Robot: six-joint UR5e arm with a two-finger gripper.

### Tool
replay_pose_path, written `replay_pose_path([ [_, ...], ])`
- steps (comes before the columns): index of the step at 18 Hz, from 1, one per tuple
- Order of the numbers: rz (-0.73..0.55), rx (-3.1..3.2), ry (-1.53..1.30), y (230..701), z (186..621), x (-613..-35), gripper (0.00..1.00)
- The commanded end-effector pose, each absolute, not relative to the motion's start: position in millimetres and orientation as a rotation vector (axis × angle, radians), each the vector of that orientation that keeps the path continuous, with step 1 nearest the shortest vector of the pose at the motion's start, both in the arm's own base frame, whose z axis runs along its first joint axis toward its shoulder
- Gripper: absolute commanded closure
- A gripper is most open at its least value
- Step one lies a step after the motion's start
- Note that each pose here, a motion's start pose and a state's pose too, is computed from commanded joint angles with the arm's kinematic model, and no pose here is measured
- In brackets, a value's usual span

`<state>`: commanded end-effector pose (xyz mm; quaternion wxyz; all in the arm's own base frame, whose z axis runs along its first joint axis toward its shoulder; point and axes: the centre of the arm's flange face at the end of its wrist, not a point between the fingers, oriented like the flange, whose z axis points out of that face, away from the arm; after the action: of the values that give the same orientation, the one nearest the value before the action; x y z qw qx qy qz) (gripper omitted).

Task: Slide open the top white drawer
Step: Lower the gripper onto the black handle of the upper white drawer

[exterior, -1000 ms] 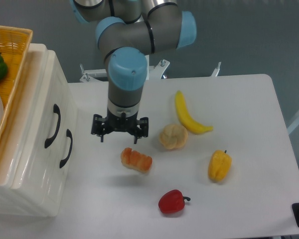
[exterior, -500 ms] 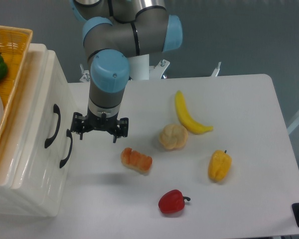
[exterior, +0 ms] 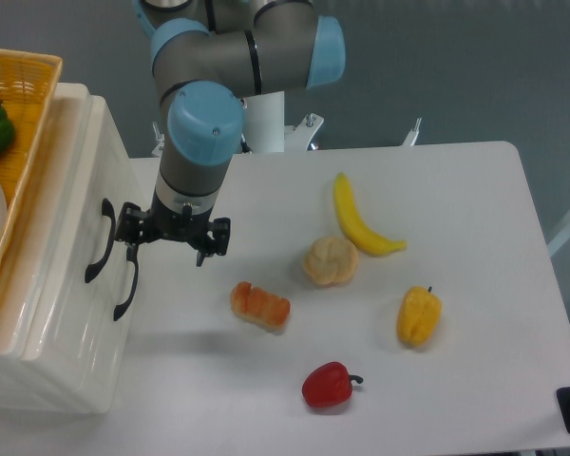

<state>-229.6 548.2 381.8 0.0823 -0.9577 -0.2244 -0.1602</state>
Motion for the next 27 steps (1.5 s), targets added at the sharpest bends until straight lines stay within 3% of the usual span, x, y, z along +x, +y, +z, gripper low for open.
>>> replay_pose_path([
  [10, -0.661, -2.815, -0.765, 542.4, 381.8, -230.5, 0.00],
  [27, -0.665, -2.826, -0.743, 546.5, 383.4, -221.5, 0.00],
])
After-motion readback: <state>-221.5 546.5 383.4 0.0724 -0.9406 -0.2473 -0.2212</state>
